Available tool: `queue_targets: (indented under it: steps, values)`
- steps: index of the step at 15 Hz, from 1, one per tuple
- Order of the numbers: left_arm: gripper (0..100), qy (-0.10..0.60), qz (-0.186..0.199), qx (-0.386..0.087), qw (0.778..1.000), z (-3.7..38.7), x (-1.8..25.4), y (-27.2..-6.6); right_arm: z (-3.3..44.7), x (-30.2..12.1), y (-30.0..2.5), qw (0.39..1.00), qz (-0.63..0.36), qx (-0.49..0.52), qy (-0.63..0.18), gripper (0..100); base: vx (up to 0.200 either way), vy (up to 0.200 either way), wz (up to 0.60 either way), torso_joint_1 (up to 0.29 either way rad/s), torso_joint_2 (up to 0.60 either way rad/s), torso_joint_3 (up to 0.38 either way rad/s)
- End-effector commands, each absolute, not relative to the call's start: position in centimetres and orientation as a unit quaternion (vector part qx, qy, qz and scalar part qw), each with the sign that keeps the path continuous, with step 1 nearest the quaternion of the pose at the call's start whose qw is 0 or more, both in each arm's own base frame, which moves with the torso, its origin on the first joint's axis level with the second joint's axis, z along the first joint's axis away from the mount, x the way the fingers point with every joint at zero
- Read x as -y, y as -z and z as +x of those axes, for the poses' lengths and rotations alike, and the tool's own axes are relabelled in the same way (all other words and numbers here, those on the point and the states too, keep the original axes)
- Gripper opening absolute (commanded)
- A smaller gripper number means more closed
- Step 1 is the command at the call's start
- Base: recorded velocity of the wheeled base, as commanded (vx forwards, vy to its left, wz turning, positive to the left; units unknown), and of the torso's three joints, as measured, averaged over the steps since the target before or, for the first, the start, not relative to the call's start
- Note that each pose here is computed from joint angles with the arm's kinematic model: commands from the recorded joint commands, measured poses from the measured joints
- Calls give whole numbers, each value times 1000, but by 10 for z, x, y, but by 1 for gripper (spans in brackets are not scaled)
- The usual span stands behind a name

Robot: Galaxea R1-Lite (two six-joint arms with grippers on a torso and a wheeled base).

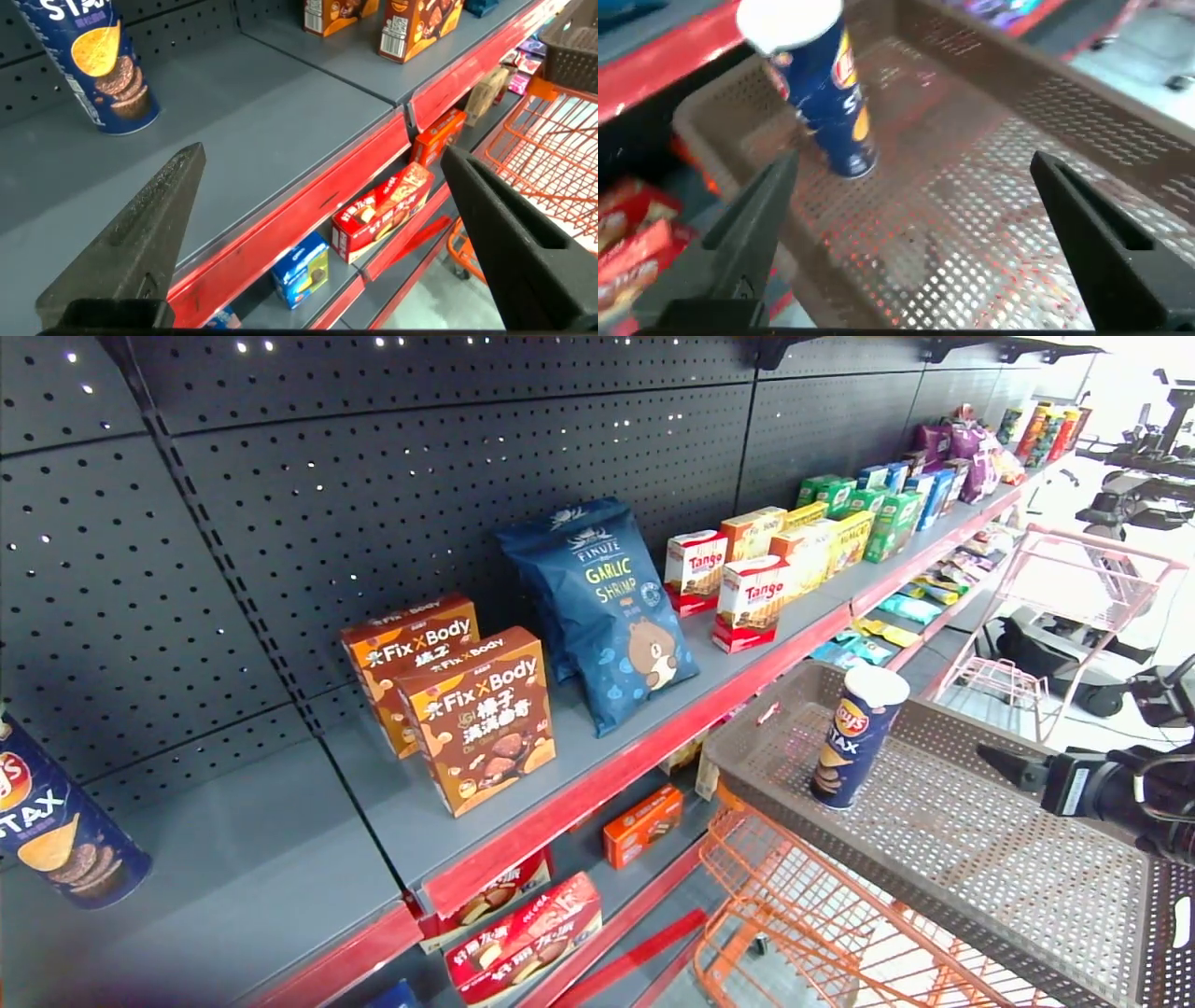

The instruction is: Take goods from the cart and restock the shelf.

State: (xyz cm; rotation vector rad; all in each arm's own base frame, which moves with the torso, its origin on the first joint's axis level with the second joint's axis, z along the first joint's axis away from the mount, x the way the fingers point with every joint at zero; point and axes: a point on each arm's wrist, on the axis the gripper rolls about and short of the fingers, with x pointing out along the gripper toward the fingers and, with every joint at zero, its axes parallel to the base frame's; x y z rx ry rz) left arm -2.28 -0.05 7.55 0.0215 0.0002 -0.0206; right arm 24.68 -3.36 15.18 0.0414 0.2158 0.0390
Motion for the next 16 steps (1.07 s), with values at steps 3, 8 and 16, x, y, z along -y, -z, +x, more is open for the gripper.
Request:
queue_targets:
  steps: [3,8,16]
  values:
    - [100,11,11,0,1000,-23,1,-75,272,33,-127,986,4,-143,-87,100,0,0,0,0,0,0]
    - [100,10,11,0,1000,-23,1,-75,311,34,-109,984,-17,-130,-118,100,0,0,0,0,0,0]
    - [100,11,11,0,1000,-23,1,-75,369,33,-96,982,-34,-107,-155,100,0,0,0,0,0,0]
